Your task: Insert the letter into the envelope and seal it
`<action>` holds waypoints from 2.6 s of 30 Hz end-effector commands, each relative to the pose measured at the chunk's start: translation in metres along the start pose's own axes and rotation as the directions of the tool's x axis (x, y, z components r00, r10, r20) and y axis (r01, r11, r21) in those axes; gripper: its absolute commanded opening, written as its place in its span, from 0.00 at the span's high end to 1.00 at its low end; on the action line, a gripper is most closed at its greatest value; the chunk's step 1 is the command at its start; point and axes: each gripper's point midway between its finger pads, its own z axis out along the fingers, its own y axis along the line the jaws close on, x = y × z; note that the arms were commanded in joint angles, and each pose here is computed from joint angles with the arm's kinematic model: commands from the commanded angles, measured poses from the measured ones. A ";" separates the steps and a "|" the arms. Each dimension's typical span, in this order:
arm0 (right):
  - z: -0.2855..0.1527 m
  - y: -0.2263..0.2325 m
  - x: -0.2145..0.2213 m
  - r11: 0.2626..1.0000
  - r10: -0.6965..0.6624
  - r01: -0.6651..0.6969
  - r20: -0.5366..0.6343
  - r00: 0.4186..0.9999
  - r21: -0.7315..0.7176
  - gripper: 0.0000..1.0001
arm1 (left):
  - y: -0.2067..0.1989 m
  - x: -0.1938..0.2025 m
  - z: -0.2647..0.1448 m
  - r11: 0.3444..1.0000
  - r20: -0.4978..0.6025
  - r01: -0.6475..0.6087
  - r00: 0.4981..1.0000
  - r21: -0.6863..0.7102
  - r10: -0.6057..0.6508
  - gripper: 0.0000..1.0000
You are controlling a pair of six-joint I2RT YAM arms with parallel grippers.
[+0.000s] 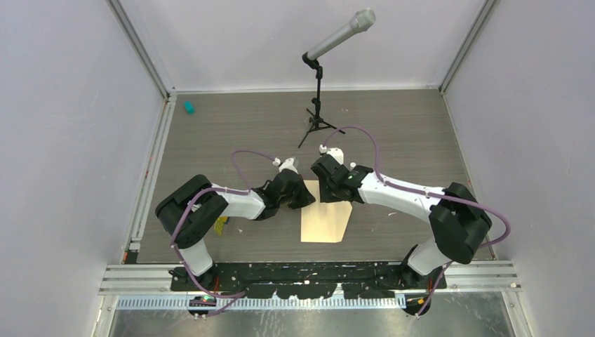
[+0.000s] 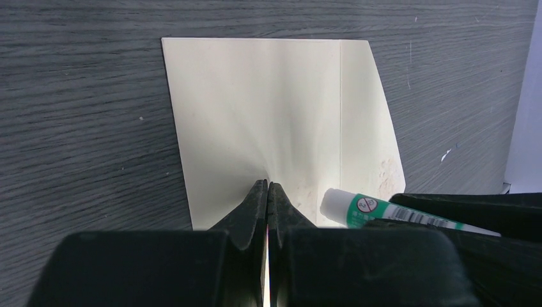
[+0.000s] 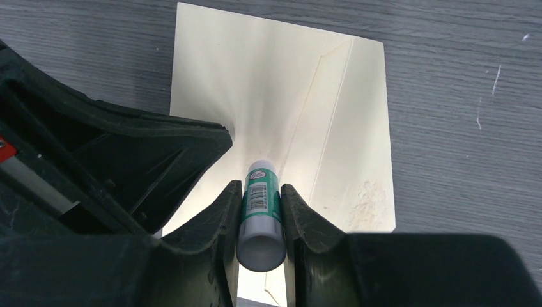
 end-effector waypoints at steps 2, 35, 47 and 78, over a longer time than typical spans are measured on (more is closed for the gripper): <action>0.007 0.004 -0.019 1.000 -0.001 0.001 0.056 0.998 -0.001 0.99 | 0.023 0.006 -0.002 0.997 -0.004 -0.004 1.000 -0.075 0.004 1.00; 0.022 0.000 -0.010 0.999 -0.036 0.036 -0.017 0.999 0.016 0.99 | 0.024 0.007 0.000 0.997 -0.009 0.005 1.000 -0.083 -0.005 1.00; 0.017 -0.001 0.003 0.999 -0.050 0.051 -0.088 0.995 0.011 0.99 | 0.023 0.007 0.002 0.997 -0.012 0.010 1.000 -0.081 -0.011 1.00; 0.017 0.010 0.028 0.998 -0.061 0.060 -0.126 0.990 -0.008 0.99 | 0.025 0.012 0.003 0.996 -0.023 0.043 0.999 -0.081 -0.045 1.00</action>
